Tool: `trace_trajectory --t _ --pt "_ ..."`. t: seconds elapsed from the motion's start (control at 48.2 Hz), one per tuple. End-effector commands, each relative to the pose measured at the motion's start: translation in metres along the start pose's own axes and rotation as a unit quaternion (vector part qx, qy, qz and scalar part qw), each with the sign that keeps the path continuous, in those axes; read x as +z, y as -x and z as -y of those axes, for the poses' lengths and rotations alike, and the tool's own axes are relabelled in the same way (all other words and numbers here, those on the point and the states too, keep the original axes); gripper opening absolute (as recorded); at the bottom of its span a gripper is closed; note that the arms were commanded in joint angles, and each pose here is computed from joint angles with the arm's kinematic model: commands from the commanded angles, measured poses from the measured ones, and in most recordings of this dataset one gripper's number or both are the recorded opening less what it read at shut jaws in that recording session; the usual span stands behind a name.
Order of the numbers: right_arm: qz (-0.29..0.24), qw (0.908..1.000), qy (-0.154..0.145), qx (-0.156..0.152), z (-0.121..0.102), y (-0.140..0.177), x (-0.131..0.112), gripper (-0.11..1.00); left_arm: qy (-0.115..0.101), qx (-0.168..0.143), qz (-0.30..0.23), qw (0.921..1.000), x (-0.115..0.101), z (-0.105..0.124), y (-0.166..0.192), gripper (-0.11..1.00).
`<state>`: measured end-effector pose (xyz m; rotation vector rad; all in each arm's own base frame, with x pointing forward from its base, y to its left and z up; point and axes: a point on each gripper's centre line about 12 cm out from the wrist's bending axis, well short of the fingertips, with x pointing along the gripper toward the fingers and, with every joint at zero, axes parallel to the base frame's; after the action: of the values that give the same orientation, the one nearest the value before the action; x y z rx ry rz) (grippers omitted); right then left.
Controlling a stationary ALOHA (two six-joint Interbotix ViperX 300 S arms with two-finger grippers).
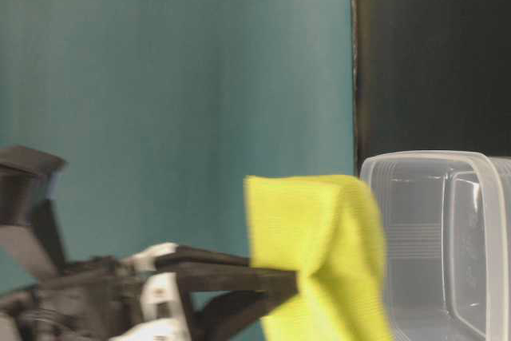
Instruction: Place the yellow towel into the container with the left arm.
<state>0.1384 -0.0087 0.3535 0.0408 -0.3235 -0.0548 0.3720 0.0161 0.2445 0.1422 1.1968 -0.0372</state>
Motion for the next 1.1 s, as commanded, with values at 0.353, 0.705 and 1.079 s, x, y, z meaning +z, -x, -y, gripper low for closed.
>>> trace_trajectory --t 0.353,0.705,1.079 --pt "-0.001 1.0 -0.003 -0.001 0.0 -0.004 0.002 0.73 -0.005 -0.001 0.0 1.0 -0.003 0.003 -0.029 0.07" --pt "-0.001 1.0 -0.003 -0.001 0.0 -0.004 0.002 0.73 0.004 -0.001 -0.015 0.9999 -0.006 0.001 -0.036 0.55" --pt "-0.001 1.0 -0.006 -0.001 0.0 -0.003 0.001 0.73 0.01 0.007 0.035 0.9993 0.029 -0.003 0.076 0.88"
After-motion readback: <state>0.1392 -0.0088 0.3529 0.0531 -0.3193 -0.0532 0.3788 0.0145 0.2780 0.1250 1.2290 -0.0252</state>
